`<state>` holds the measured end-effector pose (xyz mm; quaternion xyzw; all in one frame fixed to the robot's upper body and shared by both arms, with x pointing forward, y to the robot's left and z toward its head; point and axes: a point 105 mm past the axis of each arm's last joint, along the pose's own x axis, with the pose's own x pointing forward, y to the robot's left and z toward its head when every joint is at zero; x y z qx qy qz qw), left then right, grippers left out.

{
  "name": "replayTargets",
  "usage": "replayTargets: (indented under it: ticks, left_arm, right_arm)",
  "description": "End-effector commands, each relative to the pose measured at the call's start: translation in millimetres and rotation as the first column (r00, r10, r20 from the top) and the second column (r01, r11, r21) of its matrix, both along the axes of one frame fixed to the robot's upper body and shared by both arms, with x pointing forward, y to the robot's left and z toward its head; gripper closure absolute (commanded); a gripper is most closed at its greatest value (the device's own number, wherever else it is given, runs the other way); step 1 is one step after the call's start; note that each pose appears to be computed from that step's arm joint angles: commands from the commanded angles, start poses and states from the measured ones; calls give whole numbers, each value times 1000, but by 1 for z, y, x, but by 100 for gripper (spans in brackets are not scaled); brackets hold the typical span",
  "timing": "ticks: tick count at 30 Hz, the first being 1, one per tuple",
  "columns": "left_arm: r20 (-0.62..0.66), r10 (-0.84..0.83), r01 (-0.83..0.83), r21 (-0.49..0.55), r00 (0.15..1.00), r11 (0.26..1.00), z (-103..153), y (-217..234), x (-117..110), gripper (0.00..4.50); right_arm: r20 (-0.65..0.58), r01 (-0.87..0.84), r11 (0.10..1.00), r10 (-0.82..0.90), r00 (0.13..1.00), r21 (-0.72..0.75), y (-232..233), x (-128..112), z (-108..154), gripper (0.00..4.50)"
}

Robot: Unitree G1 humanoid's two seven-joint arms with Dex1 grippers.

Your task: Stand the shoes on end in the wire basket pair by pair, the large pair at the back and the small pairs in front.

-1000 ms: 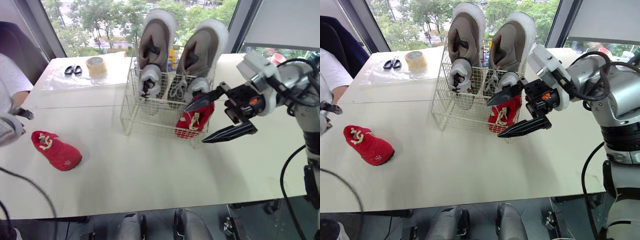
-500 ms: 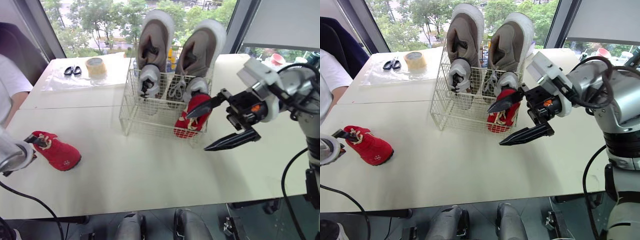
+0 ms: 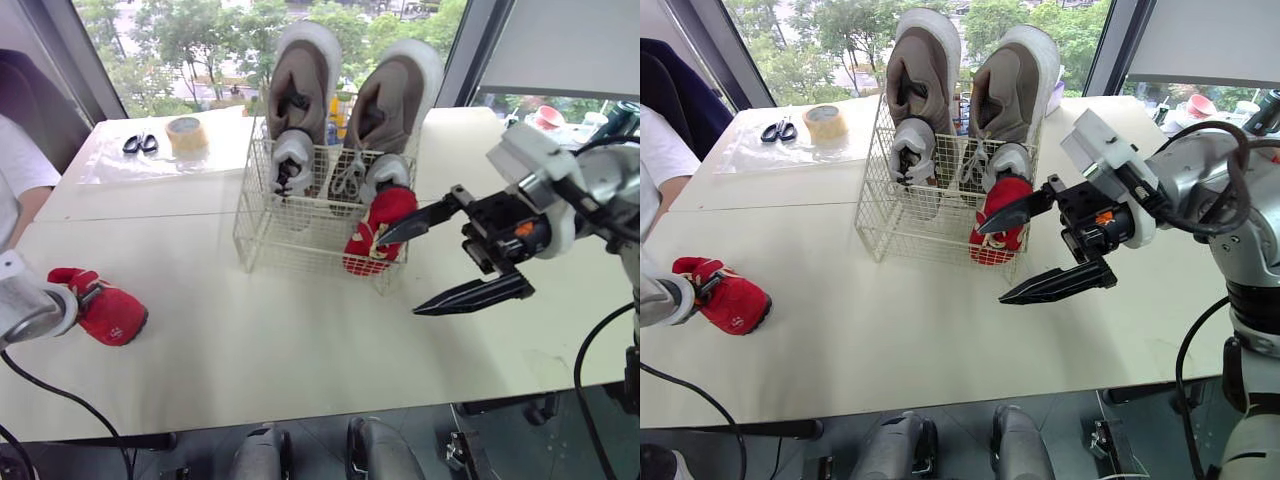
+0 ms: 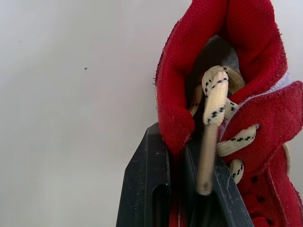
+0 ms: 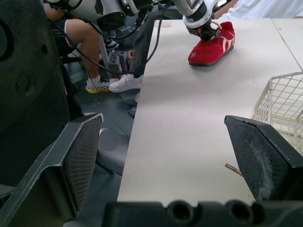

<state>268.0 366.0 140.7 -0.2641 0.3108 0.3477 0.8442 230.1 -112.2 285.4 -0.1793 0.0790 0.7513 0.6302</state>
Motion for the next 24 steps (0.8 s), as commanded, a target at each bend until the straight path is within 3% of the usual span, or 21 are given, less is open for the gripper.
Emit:
replayTargets:
  ticks: [1,3,6,7,8,10,14,19,24]
  left_arm:
    - [182,-57,24,179,982,984,64,3,10,448]
    - [296,-131,44,281,946,959,98,-4,20,448]
    - [501,-316,20,511,806,860,171,-23,28,448]
    - [578,-405,48,534,708,844,193,-41,30,448]
    - [640,-541,113,584,545,804,215,-74,29,448]
    - [676,-676,199,649,293,734,235,-121,21,448]
    - [655,-755,307,711,39,632,227,-180,15,448]
    - [544,-832,380,797,-115,469,194,-227,24,448]
    - [489,-854,325,848,-175,419,179,-255,42,448]
  right_arm:
    - [41,0,1000,0,999,13,-1,-1,7,0]
    - [42,8,1000,-8,999,18,-1,2,7,0]
    - [43,24,999,-25,999,32,-1,7,10,0]
    - [43,31,999,-32,999,35,-1,8,11,0]
    - [44,47,998,-48,998,39,-2,11,12,0]
    - [47,70,997,-72,996,43,-4,14,13,0]
    - [37,132,990,-135,990,54,-8,20,15,0]
    - [21,195,977,-198,980,83,-11,25,18,0]
    - [12,228,969,-230,973,95,-10,24,20,0]
